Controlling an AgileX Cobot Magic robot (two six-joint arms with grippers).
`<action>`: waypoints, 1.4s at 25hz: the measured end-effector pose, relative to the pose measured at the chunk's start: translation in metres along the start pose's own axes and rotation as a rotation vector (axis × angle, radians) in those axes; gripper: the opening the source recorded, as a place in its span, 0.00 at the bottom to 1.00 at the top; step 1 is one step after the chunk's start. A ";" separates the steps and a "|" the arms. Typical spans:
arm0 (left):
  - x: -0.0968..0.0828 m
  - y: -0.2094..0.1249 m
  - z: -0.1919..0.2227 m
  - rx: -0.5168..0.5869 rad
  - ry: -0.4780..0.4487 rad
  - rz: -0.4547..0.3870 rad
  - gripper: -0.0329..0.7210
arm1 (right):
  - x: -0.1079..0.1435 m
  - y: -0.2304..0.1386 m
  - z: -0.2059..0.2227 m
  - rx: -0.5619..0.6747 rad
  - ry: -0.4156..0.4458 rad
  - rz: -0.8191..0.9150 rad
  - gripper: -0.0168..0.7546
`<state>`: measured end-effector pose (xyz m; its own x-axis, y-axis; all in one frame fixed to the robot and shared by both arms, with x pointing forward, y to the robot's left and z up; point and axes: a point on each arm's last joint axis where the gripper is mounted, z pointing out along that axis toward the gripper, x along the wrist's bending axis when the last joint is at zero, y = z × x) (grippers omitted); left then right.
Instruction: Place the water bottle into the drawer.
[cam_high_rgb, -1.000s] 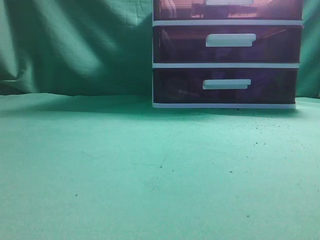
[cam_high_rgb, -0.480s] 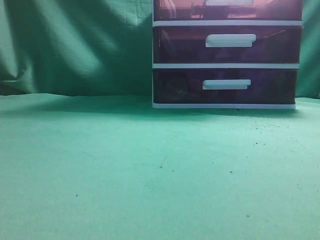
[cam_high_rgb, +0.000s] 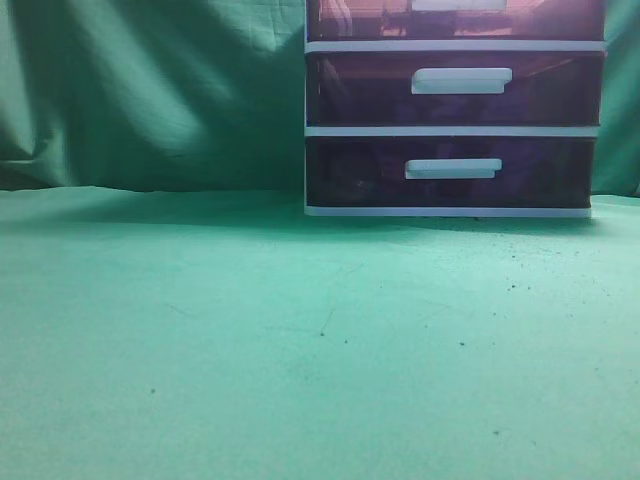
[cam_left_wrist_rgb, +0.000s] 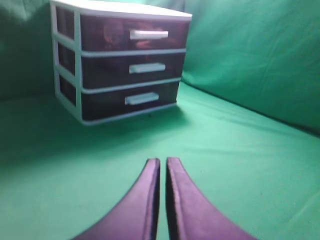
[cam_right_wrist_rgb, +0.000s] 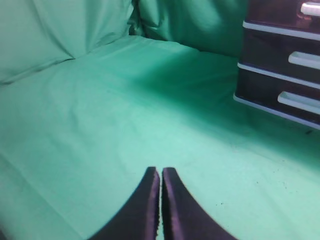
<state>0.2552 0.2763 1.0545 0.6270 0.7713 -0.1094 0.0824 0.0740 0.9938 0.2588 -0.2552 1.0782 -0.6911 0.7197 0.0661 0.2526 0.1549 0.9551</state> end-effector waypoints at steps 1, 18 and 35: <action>0.001 -0.004 0.002 0.013 0.005 -0.016 0.04 | 0.000 -0.003 0.000 -0.010 -0.003 0.006 0.02; 0.018 -0.056 0.017 0.189 0.114 0.080 0.04 | -0.020 -0.037 0.028 -0.099 -0.119 0.084 0.02; 0.018 -0.056 0.017 0.189 0.114 0.080 0.04 | -0.036 -0.059 0.025 0.024 -0.325 -0.090 0.02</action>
<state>0.2749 0.2755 0.9961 0.5467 0.8372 -0.0175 0.1863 -0.1012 0.9773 0.2858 -0.2728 1.0125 -0.4605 0.8799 -0.1175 0.2191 0.2409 0.9455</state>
